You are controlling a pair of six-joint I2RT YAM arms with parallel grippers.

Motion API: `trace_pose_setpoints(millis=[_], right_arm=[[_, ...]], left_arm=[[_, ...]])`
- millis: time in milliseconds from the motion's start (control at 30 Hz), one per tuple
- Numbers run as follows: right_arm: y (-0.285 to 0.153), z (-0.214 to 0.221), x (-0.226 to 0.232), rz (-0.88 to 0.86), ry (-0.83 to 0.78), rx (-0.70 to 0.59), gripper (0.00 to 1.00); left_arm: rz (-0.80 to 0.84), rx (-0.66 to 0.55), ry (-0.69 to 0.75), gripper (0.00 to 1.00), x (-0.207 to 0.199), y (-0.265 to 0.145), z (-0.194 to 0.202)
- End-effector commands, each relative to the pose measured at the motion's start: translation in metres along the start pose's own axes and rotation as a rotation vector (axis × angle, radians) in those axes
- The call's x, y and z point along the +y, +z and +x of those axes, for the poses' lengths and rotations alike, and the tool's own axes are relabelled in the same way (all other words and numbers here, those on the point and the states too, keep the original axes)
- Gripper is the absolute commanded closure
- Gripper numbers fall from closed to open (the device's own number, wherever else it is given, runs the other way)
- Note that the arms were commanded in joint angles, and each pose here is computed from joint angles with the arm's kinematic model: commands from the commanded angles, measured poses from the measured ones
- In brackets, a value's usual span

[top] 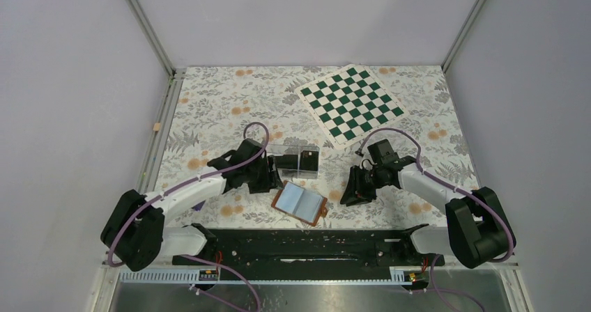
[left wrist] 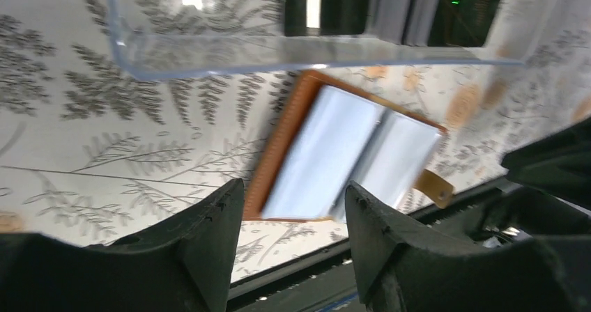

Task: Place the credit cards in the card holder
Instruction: Move the storage box to the center of the board.

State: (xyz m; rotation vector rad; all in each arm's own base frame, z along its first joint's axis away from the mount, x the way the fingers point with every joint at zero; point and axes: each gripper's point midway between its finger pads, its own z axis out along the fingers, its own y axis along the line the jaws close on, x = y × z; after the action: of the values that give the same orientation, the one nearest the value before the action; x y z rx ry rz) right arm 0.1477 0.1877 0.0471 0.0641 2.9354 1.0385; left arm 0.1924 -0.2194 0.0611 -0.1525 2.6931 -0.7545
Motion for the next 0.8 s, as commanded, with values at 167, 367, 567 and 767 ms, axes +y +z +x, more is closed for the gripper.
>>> trace_pose_setpoints(millis=[167,367,567,767], right_arm=[[-0.003,-0.003,0.015,-0.044,-0.033,0.000,0.64],[-0.012,-0.008,0.024,-0.050,-0.048,-0.020,0.61],[-0.016,-0.011,0.027,-0.039,-0.065,-0.023,0.59],[-0.017,-0.011,0.024,-0.020,-0.072,-0.019,0.59]], left_arm=[[-0.121,0.144,0.090,0.45,0.016,0.018,0.004],[-0.065,0.235,0.094,0.47,-0.004,0.028,0.025],[0.109,0.267,0.023,0.50,-0.051,0.033,0.051],[0.160,0.267,0.018,0.50,-0.077,0.031,0.070]])
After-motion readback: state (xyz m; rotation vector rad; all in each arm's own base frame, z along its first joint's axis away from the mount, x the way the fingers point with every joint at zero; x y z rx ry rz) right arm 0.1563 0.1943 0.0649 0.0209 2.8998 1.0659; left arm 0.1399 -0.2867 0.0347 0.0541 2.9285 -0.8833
